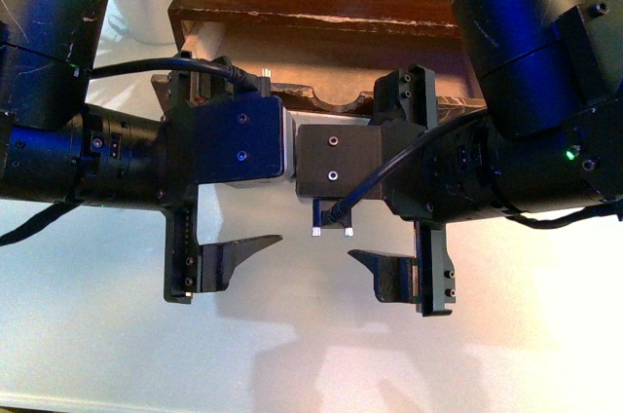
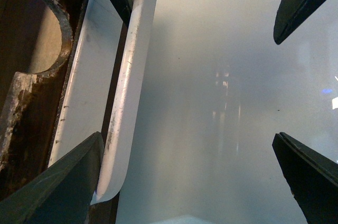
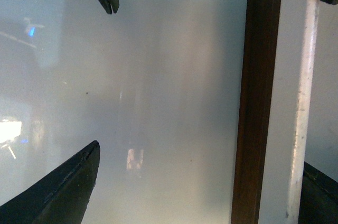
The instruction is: Open drawer
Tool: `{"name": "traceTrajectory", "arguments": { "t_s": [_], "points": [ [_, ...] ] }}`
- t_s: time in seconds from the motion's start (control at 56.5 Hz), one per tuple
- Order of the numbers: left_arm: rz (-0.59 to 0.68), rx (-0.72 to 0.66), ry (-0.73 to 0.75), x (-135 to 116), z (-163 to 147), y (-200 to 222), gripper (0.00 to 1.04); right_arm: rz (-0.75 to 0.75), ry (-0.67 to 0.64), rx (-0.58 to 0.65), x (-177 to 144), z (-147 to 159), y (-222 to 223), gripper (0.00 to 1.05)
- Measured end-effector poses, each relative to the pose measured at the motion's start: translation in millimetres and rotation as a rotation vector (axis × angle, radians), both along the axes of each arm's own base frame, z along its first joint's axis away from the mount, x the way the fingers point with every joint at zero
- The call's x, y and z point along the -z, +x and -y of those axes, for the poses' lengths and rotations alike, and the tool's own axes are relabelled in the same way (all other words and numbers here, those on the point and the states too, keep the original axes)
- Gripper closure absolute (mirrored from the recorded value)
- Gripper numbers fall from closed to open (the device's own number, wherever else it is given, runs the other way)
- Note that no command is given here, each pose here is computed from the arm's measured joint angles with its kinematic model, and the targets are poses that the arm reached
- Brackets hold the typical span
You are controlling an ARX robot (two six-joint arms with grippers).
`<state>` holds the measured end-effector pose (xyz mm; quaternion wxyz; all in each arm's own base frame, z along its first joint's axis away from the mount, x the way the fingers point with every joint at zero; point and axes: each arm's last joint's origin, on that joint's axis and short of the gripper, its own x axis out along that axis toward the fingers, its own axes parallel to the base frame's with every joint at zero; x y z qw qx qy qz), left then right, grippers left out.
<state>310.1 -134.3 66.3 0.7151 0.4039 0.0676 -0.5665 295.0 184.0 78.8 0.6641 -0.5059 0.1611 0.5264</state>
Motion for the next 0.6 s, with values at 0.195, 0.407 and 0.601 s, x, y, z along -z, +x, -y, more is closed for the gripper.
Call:
{"name": "traceTrajectory", "arguments": {
  "t_s": [0.195, 0.407, 0.601],
  "points": [
    [-0.043, -0.030, -0.060, -10.4, -4.4, -1.5, 0.08, 0.000, 0.045, 0.015, -9.7, 3.0, -6.2, 0.09],
    [-0.070, -0.093, -0.149, -34.7, -10.6, 2.4, 0.08, 0.041, 0.089, 0.010, -28.0, 2.5, -10.8, 0.09],
    [-0.078, -0.067, -0.238, -59.9, -6.8, 1.5, 0.08, 0.072, 0.124, -0.032, -42.8, -2.9, -19.4, 0.09]
  ]
}}
